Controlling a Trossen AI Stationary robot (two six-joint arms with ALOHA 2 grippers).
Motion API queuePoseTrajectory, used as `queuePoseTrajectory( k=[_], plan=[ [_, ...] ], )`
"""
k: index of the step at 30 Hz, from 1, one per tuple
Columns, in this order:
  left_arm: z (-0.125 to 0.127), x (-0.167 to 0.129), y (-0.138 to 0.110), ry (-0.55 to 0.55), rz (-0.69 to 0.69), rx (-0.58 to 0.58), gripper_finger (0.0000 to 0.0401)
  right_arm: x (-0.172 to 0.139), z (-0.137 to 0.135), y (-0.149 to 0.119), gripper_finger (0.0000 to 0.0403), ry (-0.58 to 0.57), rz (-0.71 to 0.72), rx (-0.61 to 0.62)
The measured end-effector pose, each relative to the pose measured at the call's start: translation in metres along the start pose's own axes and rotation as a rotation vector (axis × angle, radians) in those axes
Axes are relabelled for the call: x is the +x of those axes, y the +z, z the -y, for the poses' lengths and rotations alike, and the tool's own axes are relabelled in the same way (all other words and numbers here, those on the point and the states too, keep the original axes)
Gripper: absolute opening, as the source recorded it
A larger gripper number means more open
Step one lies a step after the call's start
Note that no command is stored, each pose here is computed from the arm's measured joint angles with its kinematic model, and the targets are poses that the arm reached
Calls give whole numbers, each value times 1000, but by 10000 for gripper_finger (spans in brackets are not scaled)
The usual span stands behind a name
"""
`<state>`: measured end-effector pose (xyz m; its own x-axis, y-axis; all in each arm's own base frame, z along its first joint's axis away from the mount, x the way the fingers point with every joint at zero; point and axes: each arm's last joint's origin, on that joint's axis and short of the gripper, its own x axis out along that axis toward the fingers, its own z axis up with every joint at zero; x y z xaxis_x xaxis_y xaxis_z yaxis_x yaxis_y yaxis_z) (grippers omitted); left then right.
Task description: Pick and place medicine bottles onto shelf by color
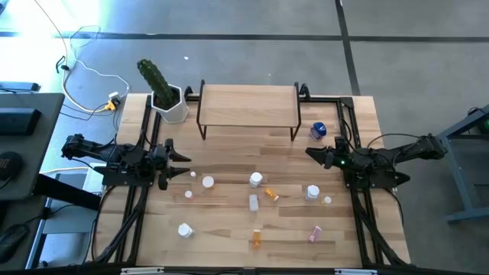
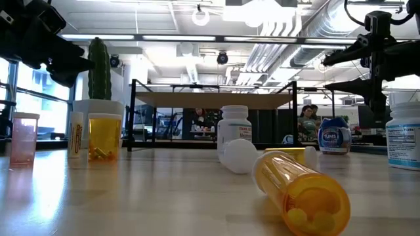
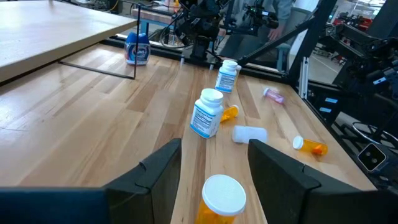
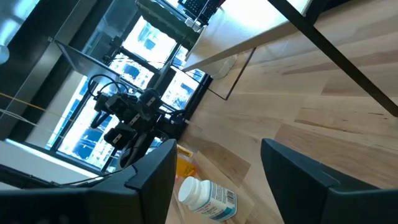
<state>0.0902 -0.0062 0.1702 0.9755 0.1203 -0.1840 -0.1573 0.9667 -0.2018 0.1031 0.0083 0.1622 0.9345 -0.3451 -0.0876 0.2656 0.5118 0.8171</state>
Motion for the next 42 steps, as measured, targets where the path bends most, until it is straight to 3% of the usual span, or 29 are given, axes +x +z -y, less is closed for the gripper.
queuePoseTrajectory(
  k=[7,15,27,36,42],
  plan=[
    [0,0,0,0,0,0,177,0,1,0,224,-21,24,-21],
    [0,0,0,0,0,0,177,0,0,-1,228,4,-15,-131],
    [0,0,0,0,0,0,177,-2,-7,7,296,-24,19,-303],
    [0,0,0,0,0,0,177,-22,-42,52,291,-254,169,-460],
    [0,0,0,0,0,0,177,-38,-71,87,291,-406,315,-481]
  ],
)
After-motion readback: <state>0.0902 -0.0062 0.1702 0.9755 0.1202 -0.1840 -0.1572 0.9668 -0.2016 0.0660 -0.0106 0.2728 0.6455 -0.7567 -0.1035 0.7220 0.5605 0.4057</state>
